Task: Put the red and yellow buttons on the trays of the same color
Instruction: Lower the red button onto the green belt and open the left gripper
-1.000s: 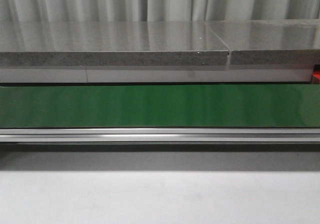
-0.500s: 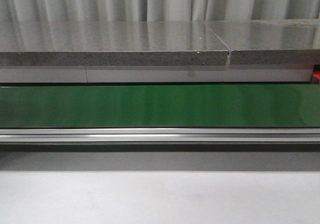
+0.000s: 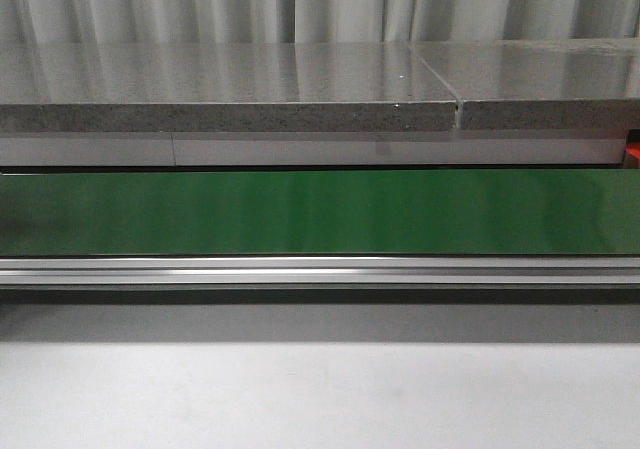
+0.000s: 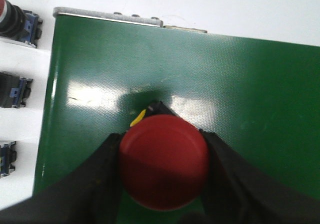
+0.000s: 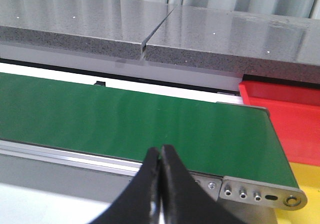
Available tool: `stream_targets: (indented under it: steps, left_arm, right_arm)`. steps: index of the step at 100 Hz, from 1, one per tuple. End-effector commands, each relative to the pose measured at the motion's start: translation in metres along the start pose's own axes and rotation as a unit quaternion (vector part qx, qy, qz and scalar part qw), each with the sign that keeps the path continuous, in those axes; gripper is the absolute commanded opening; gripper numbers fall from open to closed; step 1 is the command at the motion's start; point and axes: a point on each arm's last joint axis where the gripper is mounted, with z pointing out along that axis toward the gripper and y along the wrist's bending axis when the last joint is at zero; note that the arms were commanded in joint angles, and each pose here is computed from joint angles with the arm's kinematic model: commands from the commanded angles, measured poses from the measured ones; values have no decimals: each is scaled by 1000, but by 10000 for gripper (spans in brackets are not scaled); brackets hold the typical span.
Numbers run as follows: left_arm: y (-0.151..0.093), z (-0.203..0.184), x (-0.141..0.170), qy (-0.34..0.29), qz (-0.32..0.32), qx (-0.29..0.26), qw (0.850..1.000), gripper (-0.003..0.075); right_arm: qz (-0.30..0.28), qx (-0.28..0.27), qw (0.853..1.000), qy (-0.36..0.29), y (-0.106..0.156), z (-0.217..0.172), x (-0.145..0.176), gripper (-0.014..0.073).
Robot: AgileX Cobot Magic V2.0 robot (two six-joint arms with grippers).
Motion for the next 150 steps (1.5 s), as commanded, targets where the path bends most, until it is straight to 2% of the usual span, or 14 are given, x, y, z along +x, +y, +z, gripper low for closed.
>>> stream_targets:
  steps: [1, 8, 13, 18, 47, 60, 83, 92, 112, 137, 150]
  left_arm:
    - [-4, -20, -11, -52, 12, 7, 999, 375]
    - [-5, -20, -11, -52, 15, 8, 998, 521]
    - [-5, -20, -11, -52, 15, 8, 998, 590]
    - [-5, -20, -11, -52, 15, 8, 998, 625]
    - [-7, -36, -29, -97, 26, 12, 995, 630]
    - [-8, -55, -38, -139, 26, 16, 990, 630]
    - [-2, -94, -32, -191, -3, 19, 981, 630]
    - [9, -106, -25, -205, -27, 2, 978, 630]
    - [45, -123, 8, -221, -73, -79, 969, 630]
    - [100, -113, 59, -180, -166, -155, 957, 630]
    - [127, -99, 82, -156, -228, -185, 943, 630]
  right_arm:
    - [-7, -3, 998, -56, 0, -2, -12, -68]
    - [-7, -3, 998, -56, 0, -2, -12, -68]
    - [-7, -3, 998, -56, 0, -2, -12, -68]
    - [-7, -3, 998, -56, 0, -2, -12, -68]
    - [-7, -3, 998, -56, 0, -2, -12, -68]
    - [-7, -3, 998, -56, 0, -2, -12, -68]
    - [-7, -3, 998, -56, 0, -2, -12, -68]
    - [-7, -3, 998, -56, 0, -2, -12, -68]
    - [-7, -3, 998, -56, 0, -2, -12, -68]
    - [-7, -3, 998, -56, 0, -2, -12, -68]
    - [-7, -3, 998, -56, 0, -2, -12, -68]
